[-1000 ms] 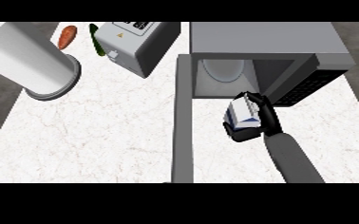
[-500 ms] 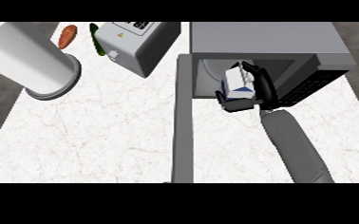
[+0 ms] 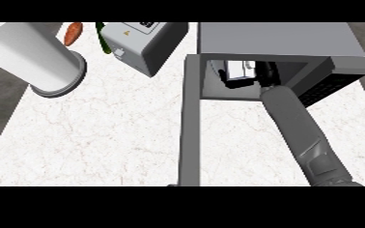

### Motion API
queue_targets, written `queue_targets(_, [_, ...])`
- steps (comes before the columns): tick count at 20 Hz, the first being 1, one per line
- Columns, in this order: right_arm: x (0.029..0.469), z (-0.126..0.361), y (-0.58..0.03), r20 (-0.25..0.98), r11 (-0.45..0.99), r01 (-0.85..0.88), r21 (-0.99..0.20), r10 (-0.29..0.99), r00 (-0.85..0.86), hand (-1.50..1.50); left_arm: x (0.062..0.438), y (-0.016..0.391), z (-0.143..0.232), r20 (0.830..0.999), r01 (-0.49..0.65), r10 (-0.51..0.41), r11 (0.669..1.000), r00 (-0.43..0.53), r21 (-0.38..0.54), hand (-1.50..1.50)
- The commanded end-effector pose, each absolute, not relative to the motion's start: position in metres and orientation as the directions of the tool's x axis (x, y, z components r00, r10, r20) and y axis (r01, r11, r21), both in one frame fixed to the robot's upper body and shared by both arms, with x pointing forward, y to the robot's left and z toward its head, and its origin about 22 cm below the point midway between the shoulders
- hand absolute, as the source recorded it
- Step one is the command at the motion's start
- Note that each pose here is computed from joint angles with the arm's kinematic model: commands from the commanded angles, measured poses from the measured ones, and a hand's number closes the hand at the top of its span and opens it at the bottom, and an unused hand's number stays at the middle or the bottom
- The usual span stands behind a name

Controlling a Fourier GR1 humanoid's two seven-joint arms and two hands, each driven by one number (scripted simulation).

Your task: Pick up the milk, place it into the microwave and close the microwave

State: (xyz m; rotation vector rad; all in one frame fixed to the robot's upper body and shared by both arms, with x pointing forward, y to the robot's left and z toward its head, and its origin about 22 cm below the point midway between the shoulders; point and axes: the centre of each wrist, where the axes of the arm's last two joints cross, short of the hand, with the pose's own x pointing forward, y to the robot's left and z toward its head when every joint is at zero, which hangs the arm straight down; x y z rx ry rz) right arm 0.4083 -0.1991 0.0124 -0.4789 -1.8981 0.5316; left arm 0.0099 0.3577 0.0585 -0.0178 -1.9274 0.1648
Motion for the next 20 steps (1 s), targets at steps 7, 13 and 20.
queue_targets(7, [0.434, 0.03, -0.212, 0.747, 0.751, 0.33, -0.571, 0.643, -0.171, 1.5, 0.029, 0.365, 0.05, 0.934, -0.007, 0.113, 0.992, -0.338, -0.122, -1.5])
queue_targets(13, [0.44, 0.039, -0.221, 0.731, 0.711, 0.439, -0.55, 0.664, -0.16, -1.5, 0.048, 0.371, 0.049, 0.926, -0.011, 0.084, 0.995, -0.368, -0.095, -1.5])
queue_targets(20, [0.436, 0.027, -0.219, 0.676, 0.681, 0.35, -0.643, 0.72, -0.157, -1.5, 0.06, 0.367, 0.05, 0.935, 0.049, 0.081, 0.996, -0.345, -0.069, -1.5])
